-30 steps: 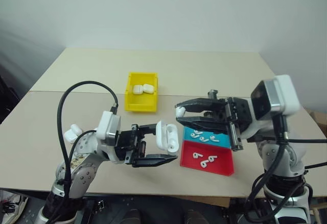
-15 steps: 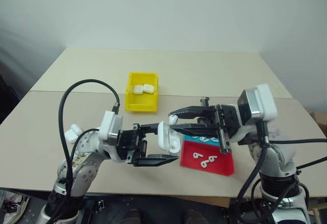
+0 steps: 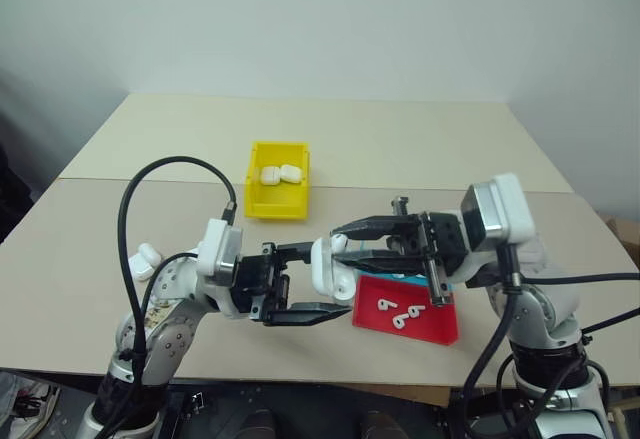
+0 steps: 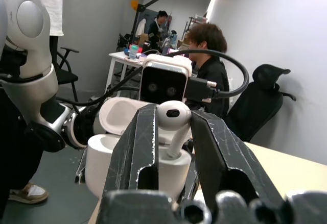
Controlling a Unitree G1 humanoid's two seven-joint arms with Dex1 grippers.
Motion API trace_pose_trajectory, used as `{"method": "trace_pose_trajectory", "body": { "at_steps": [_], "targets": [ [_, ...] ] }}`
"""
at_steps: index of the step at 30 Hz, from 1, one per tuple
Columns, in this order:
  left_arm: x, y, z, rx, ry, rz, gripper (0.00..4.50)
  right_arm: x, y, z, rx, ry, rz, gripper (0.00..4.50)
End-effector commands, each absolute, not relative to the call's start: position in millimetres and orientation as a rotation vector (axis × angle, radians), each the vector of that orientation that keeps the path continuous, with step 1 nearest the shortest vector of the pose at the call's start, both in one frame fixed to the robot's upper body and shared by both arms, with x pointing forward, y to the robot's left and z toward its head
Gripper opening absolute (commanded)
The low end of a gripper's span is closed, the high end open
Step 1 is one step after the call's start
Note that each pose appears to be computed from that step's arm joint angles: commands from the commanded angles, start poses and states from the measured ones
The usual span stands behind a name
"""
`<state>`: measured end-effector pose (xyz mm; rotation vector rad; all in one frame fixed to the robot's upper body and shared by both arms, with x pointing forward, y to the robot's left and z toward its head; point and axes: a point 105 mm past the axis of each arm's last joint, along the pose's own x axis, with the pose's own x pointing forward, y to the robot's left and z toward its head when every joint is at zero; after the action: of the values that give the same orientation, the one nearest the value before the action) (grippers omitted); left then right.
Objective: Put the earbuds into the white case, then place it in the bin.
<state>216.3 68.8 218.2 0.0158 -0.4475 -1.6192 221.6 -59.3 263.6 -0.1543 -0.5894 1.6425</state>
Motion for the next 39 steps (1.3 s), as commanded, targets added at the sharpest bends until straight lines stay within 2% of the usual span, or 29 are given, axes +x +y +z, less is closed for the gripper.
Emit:
{"method": "trace_pose_trajectory", "body": {
  "at_steps": [1, 7, 11, 12, 17, 21, 24, 27, 33, 37, 39],
  "targets": [
    [212.6, 68.5, 227.0, 0.034, -0.508, -1.612, 2.72, 217.3, -58.8, 265.6, -0.185, -0.612, 1.651, 1.12],
    [212.3, 68.5, 226.4, 0.042, -0.506, -1.611, 2.72, 218.6, -58.0, 264.0, -0.203, -0.613, 1.655, 1.12],
    [213.0, 68.6, 225.9, 0.046, -0.506, -1.608, 2.72, 218.5, -57.7, 261.3, -0.231, -0.607, 1.658, 2.03],
    [213.3, 68.5, 225.6, 0.047, -0.505, -1.608, 2.72, 218.2, -57.7, 260.1, -0.245, -0.611, 1.656, 2.39],
    [215.0, 68.3, 223.6, 0.05, -0.497, -1.602, 2.72, 217.8, -59.4, 259.0, -0.274, -0.632, 1.649, 2.39],
    [219.5, 75.3, 211.3, 0.087, -0.452, -1.565, 2.72, 225.6, -69.6, 271.2, -0.296, -0.659, 1.573, 2.39],
    [222.2, 88.4, 191.3, 0.17, -0.389, -1.527, 2.72, 246.5, -86.4, 277.0, -0.377, -0.508, 1.468, 2.39],
    [220.3, 105.5, 173.1, 0.216, -0.314, -1.471, 2.72, 279.8, -111.9, 266.1, -0.586, -0.168, 1.324, 2.39],
    [208.9, 120.8, 152.9, 0.248, -0.23, -1.424, 2.72, 306.6, -145.0, 234.7, -0.958, 0.249, 1.228, 2.39],
    [206.8, 119.8, 149.4, 0.255, -0.228, -1.41, 2.72, 327.8, -150.0, 220.3, -1.023, 0.475, 1.169, 2.39],
    [206.5, 118.3, 148.4, 0.257, -0.235, -1.405, 2.72, 333.0, -151.2, 214.0, -1.06, 0.536, 1.157, 2.39]
  ]
}}
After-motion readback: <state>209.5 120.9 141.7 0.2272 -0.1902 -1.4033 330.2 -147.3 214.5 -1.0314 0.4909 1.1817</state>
